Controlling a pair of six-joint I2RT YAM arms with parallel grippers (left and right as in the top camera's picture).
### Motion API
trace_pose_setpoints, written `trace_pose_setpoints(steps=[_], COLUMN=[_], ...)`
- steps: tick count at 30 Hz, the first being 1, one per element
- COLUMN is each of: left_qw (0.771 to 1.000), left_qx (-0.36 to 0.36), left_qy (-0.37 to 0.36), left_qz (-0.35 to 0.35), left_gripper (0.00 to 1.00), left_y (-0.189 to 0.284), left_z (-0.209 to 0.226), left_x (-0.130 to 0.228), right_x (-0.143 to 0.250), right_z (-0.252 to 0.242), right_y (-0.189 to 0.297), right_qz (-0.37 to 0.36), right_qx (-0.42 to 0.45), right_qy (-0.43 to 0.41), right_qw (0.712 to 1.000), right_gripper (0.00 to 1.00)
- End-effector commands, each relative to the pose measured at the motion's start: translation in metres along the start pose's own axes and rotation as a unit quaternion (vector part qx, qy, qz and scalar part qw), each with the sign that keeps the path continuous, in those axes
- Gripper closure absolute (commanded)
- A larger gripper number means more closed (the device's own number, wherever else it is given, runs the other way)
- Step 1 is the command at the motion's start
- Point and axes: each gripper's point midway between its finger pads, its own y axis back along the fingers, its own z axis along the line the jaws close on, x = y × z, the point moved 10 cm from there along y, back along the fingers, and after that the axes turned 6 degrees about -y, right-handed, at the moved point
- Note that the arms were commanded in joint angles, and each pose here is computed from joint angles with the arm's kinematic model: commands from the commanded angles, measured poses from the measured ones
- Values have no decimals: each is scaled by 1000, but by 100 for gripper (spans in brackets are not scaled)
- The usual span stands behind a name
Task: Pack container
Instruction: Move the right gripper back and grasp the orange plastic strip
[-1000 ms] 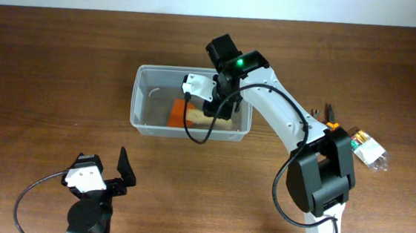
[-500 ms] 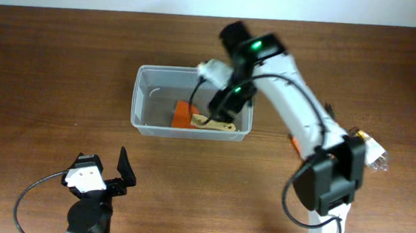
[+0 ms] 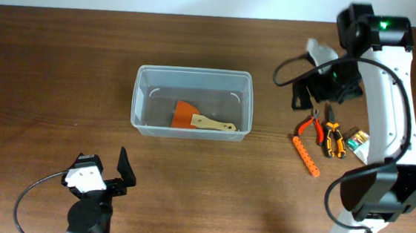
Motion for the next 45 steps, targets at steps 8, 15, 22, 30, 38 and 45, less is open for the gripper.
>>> trace_pose_setpoints(steps=[8,15,22,30,38,45], left_qw=[1000,1000,1000,1000,1000,1000], left_qx=[0,0,0,0,0,0], left_qy=[-5,-4,-4,-5,-5,-5], left_qz=[-1,-1,-1,-1,-1,-1], left_gripper=[1,1,1,1,1,1], left_y=[0,0,0,0,0,0], left_z=[0,0,0,0,0,0], left_x=[1,1,1,1,1,1], right_x=[21,36,48,48,54,55], right_z=[-32,-34,-42,-45,-46,-46], right_y=[-95,-138,-170,-183,-196,-195], right_qz=[99,126,133,114,115,116], right_qx=[-33,-29,9,16,20,20], right_qy=[-51,-66,-79,-74,-64,-65], right_qw=[993,989,988,991,991,991], right_gripper=[1,4,21,27,51,88])
